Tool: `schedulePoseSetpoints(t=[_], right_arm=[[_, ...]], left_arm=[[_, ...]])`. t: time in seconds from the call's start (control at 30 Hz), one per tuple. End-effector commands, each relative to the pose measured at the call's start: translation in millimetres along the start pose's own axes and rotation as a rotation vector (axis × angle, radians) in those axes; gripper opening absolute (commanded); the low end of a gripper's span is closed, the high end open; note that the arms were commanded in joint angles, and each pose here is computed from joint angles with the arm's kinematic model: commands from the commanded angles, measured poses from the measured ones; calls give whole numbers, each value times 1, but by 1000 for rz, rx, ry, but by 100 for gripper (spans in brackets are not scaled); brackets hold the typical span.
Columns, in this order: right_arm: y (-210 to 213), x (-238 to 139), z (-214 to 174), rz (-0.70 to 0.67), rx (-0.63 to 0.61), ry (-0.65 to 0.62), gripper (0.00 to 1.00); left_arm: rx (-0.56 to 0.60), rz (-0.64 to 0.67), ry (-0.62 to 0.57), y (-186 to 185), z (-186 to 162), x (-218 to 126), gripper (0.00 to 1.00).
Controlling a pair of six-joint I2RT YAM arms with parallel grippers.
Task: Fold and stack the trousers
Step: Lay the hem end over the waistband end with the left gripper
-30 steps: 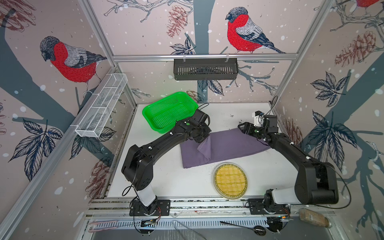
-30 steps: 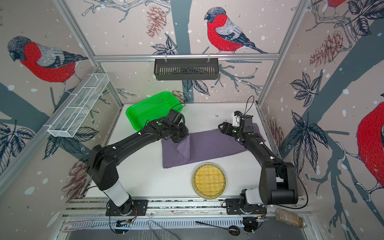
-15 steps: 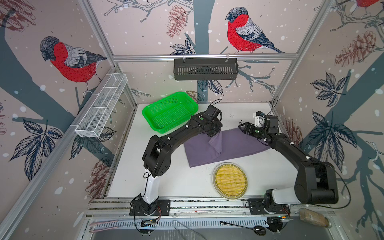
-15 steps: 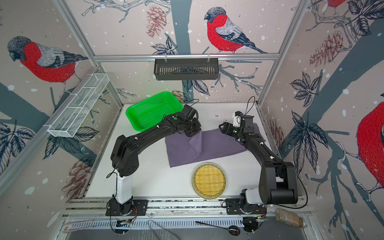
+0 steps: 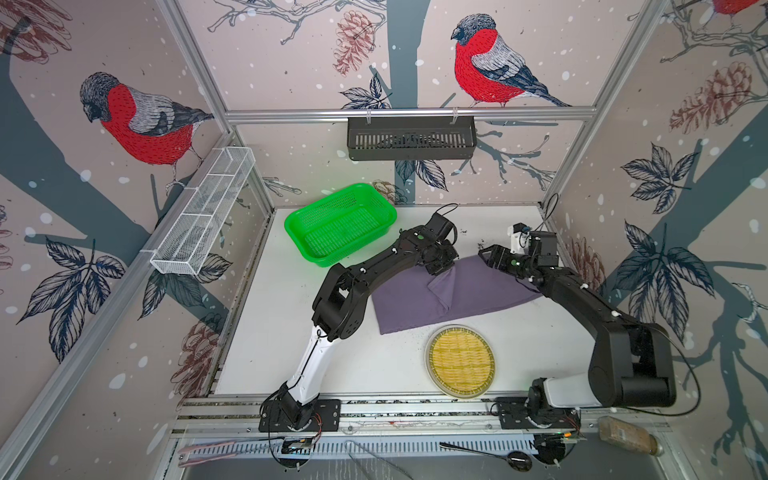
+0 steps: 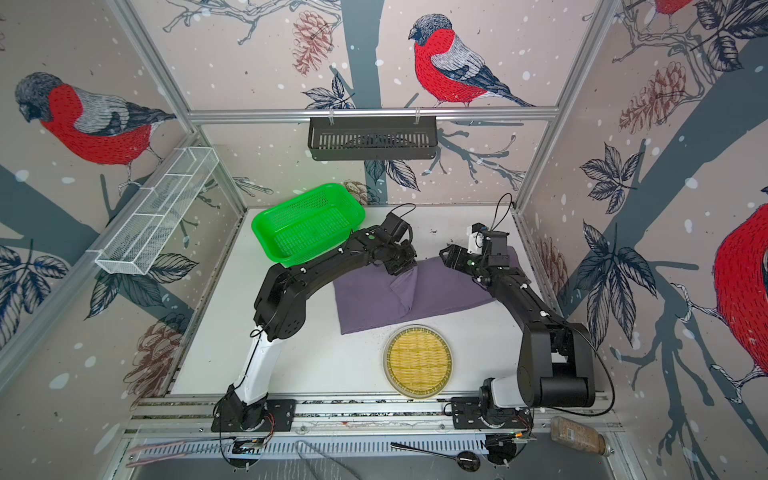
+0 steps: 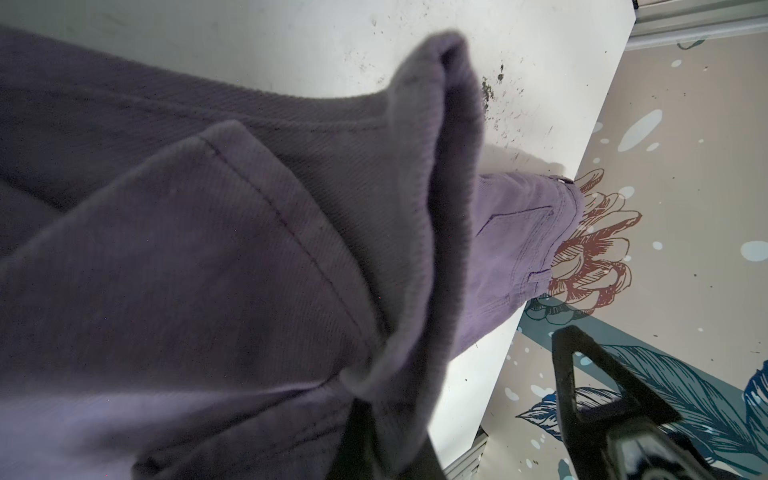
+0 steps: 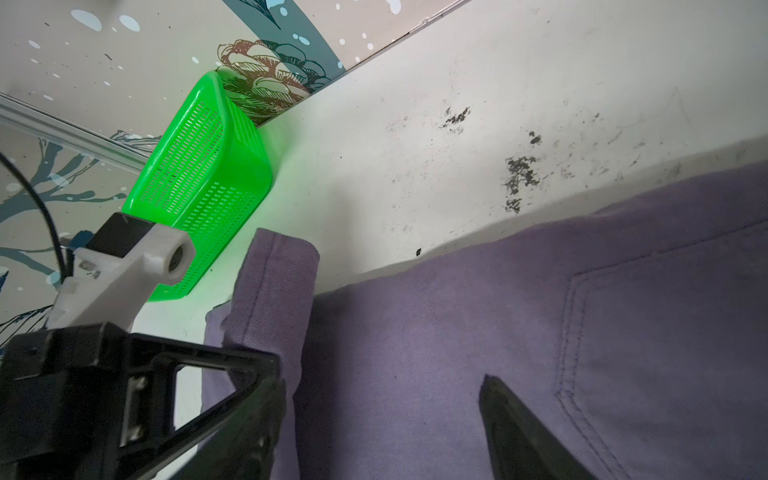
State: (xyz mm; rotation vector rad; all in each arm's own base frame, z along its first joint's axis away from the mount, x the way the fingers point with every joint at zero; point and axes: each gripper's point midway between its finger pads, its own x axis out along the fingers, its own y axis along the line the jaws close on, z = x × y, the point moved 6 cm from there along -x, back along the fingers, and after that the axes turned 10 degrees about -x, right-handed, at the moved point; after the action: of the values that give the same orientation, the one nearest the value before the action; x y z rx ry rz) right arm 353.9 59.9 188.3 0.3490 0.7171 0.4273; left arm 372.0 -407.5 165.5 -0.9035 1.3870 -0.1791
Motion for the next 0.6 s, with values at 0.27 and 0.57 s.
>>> schedulePoseSetpoints(t=[0.27, 0.57], right_arm=[[-2, -3, 6, -19, -10, -25, 76], [4, -9, 8, -9, -19, -23, 75]], left_arm=[[153, -46, 60, -20, -8, 13, 52], [349, 27, -21, -26, -9, -47, 58]])
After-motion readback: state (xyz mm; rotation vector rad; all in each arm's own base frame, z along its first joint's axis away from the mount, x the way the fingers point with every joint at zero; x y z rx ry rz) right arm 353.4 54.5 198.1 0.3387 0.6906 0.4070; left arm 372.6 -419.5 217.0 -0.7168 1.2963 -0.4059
